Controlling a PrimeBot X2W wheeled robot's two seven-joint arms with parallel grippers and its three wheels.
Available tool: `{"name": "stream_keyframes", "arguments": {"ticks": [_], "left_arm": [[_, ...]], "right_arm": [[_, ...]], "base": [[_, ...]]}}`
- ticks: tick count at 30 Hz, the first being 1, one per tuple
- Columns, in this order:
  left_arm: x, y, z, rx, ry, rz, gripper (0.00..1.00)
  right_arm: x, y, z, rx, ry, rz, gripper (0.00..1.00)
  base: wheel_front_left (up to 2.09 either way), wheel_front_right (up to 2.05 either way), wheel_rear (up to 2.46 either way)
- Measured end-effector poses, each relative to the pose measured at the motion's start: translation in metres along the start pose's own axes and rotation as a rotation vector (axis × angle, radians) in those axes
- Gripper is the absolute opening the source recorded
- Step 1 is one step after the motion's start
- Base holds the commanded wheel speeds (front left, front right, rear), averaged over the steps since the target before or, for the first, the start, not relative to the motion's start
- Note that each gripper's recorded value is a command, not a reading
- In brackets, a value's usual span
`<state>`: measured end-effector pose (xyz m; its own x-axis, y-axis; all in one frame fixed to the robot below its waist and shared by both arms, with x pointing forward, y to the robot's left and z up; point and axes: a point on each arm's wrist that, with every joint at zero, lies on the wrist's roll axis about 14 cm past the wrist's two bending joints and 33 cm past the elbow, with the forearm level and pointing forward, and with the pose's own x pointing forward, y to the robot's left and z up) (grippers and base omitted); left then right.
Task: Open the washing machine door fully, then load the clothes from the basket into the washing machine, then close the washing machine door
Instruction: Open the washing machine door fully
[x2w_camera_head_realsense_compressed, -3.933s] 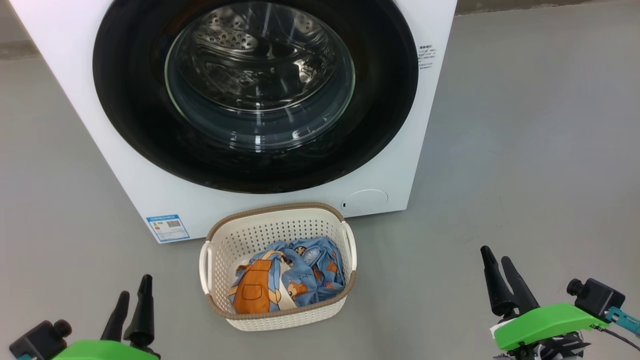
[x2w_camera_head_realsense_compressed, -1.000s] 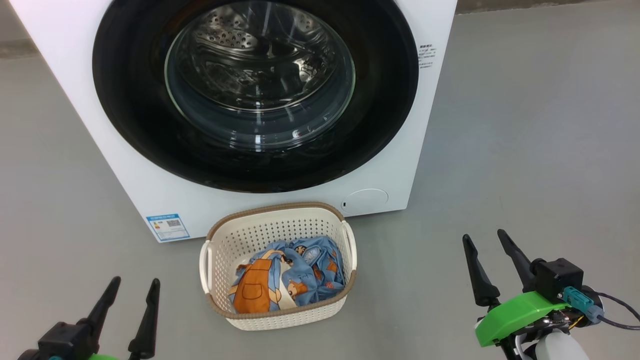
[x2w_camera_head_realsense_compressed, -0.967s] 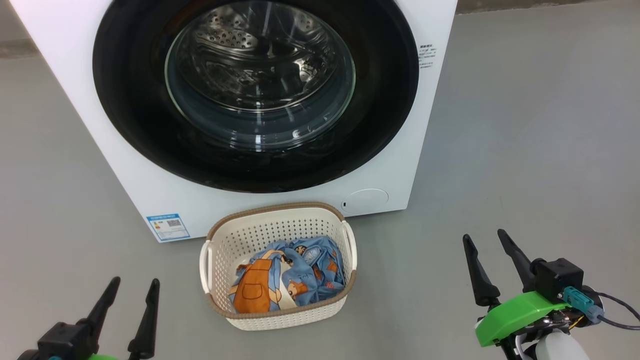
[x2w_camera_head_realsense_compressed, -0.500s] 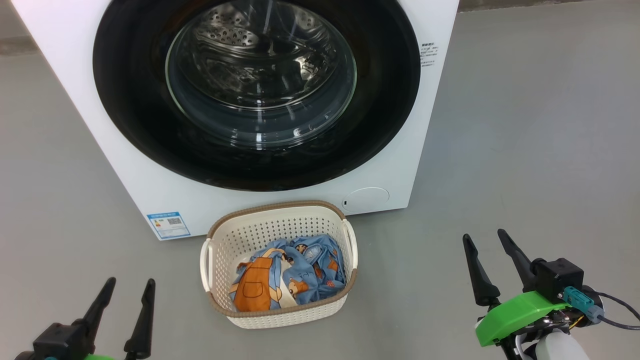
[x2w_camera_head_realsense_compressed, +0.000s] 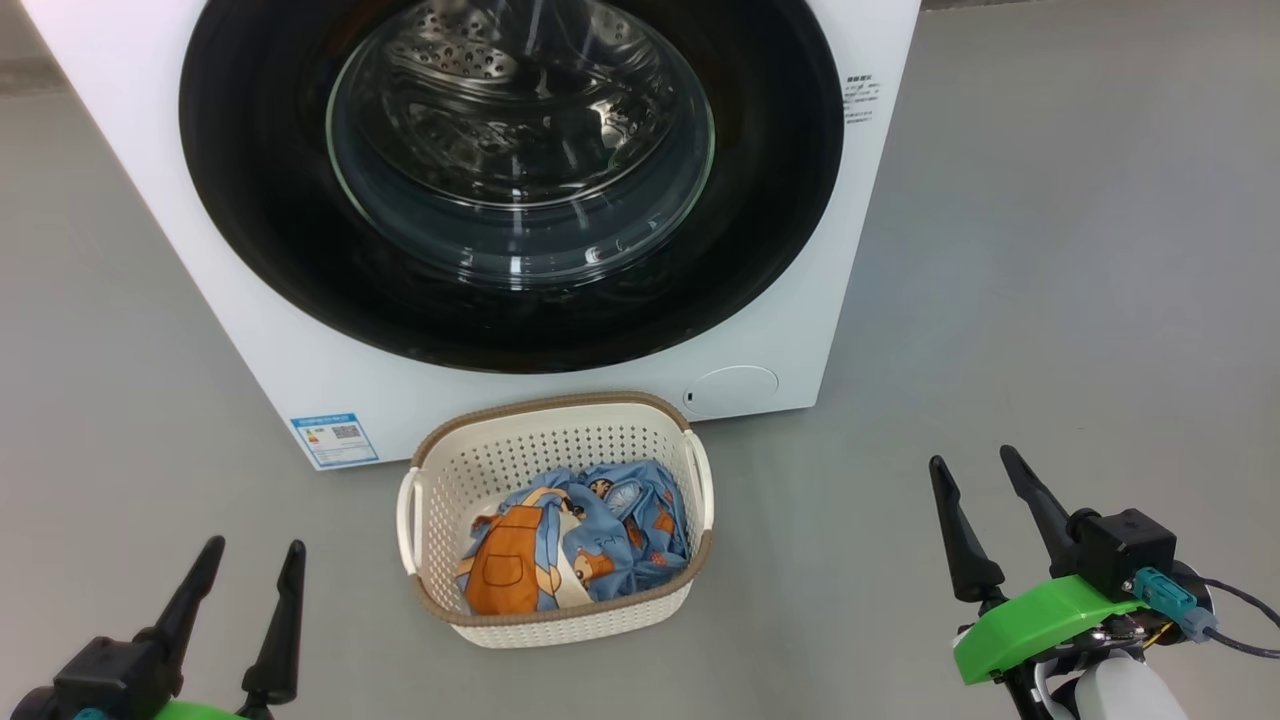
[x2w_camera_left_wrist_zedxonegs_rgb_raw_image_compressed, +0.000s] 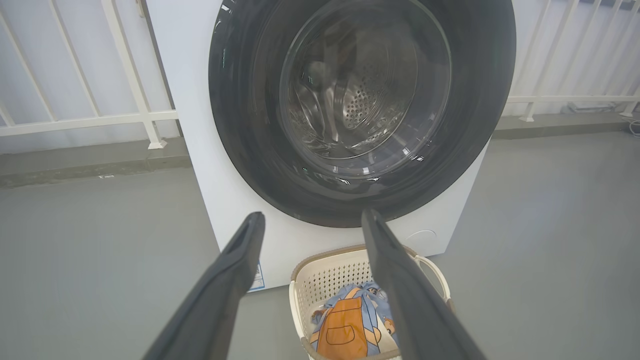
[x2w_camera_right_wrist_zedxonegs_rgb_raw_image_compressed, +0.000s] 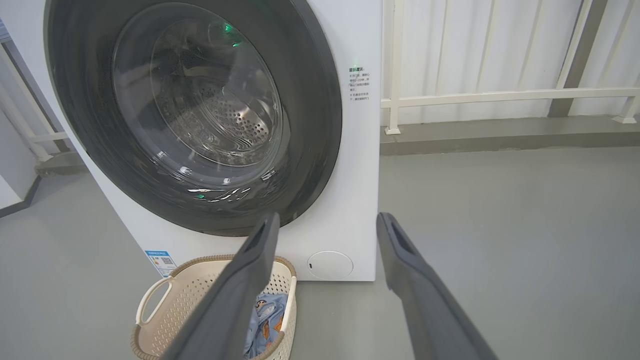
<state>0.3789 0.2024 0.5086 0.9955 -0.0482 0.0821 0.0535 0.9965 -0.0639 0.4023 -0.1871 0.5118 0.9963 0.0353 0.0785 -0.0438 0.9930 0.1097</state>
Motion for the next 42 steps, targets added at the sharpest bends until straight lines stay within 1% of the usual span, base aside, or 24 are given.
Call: {"name": "stream_keyframes", "arguments": {"ticks": [6,13,18,23,29,42], "left_arm": [[0.0,0.002,-0.001,0.002,0.004,0.004,1.0],[0.001,0.003,-0.004,0.002,0.011,0.008,1.0],[0.005,0.007,0.006,-0.016,-0.024,0.029,1.0],[0.006,0.004,0.007,-0.018,-0.027,0.02,1.0],[0.007,0.002,0.008,-0.018,-0.03,0.014,1.0],[0.005,0.0,0.012,-0.027,-0.044,0.017,1.0]], "right_arm": [[0.001,0.0,0.0,0.014,-0.003,-0.003,1.0],[0.002,-0.001,-0.002,0.025,0.002,-0.008,1.0],[0.002,-0.003,-0.004,0.025,0.005,-0.013,1.0],[0.002,-0.004,-0.002,0.025,0.001,-0.014,1.0],[0.002,-0.004,-0.002,0.025,0.001,-0.014,1.0],[0.003,-0.001,0.002,0.025,-0.01,-0.007,1.0]], "base": [[0.79,0.79,-1.58],[1.19,1.19,-2.39],[1.18,1.18,-2.35],[0.75,0.75,-1.5],[0.32,0.32,-0.63],[0.0,0.0,-0.01]]}}
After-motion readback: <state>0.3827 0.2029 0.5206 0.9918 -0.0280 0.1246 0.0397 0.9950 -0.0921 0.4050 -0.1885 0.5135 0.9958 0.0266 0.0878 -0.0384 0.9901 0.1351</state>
